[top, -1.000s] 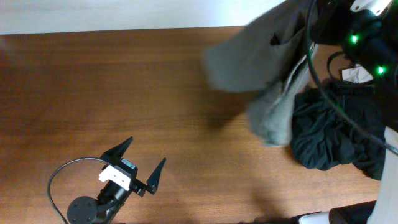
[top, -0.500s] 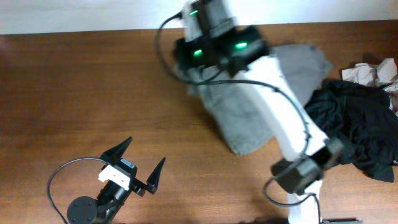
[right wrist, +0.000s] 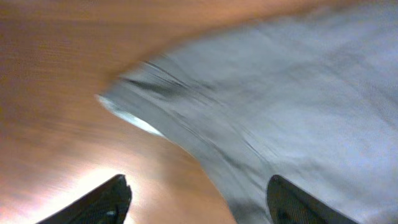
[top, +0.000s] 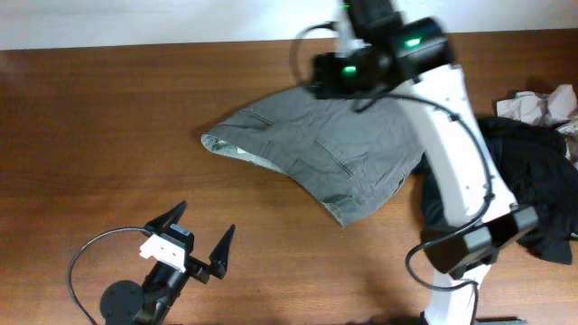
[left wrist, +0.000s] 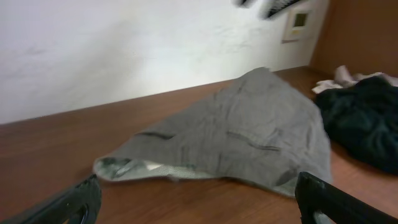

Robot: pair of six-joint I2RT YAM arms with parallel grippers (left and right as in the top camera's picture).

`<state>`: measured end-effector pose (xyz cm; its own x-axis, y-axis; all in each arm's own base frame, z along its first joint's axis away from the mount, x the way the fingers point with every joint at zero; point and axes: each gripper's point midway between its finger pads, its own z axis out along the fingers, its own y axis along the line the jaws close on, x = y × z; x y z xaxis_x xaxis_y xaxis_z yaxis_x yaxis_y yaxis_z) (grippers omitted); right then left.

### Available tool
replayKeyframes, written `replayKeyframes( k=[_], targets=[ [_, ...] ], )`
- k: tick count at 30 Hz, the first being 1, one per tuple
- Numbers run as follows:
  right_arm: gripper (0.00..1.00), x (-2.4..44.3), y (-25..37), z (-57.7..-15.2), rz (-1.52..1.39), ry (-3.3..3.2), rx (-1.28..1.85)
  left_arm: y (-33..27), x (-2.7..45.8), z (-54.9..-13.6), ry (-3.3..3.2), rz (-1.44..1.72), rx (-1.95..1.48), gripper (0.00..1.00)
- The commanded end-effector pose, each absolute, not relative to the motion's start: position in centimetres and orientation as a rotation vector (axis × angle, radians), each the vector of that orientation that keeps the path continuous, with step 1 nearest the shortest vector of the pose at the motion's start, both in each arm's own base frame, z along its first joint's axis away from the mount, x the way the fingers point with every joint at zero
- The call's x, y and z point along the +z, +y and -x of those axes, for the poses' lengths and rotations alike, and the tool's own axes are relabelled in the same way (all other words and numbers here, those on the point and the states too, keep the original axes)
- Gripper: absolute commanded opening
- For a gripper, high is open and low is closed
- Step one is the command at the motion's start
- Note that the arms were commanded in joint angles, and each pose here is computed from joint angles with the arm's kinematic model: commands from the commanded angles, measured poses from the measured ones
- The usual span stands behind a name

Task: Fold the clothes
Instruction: 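Lift the grey trousers with the right gripper and drag them left onto the table, then move the left gripper to the trousers' left leg opening and grasp it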

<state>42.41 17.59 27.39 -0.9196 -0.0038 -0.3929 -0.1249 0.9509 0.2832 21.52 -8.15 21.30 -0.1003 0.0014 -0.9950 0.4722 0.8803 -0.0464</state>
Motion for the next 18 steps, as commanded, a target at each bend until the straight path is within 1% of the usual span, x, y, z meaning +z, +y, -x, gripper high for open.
replayKeyframes(
  k=[1, 2, 4, 5, 9, 12, 15, 18],
  targets=[
    [0.77, 27.2, 14.0, -41.3, 0.011, 2.768, 0.353, -8.0, 21.7, -21.5, 1.641, -0.355, -0.407, 0.99],
    [0.78, 26.6, 12.9, -40.9, -0.020, 2.804, 0.324, -8.4, 21.4, -21.2, 1.650, -0.376, -0.437, 0.99],
    [0.84, 25.5, 11.0, -40.1, -0.073, 2.865, 0.252, -9.5, 20.5, -20.4, 1.681, -0.422, -0.509, 0.99],
    [0.84, 24.9, 10.3, -39.8, -0.096, 2.893, 0.227, -9.6, 20.2, -20.3, 1.693, -0.423, -0.517, 0.99],
    [0.85, 22.4, 8.7, -38.5, -0.154, 3.003, 0.191, -8.2, 19.8, -21.1, 1.726, -0.346, -0.448, 1.00],
    [0.84, 20.0, 8.6, -37.4, -0.162, 3.083, 0.166, -5.9, 19.8, -22.3, 1.763, -0.176, -0.373, 1.00],
    [0.82, 17.6, 8.7, -36.5, -0.158, 3.149, 0.145, -4.8, 21.1, -23.0, 1.784, -0.086, -0.347, 0.99],
    [0.80, 16.1, 8.7, -36.5, -0.158, 3.164, 0.140, -4.4, 22.7, -24.1, 1.832, -0.031, -0.355, 0.99]
  ],
)
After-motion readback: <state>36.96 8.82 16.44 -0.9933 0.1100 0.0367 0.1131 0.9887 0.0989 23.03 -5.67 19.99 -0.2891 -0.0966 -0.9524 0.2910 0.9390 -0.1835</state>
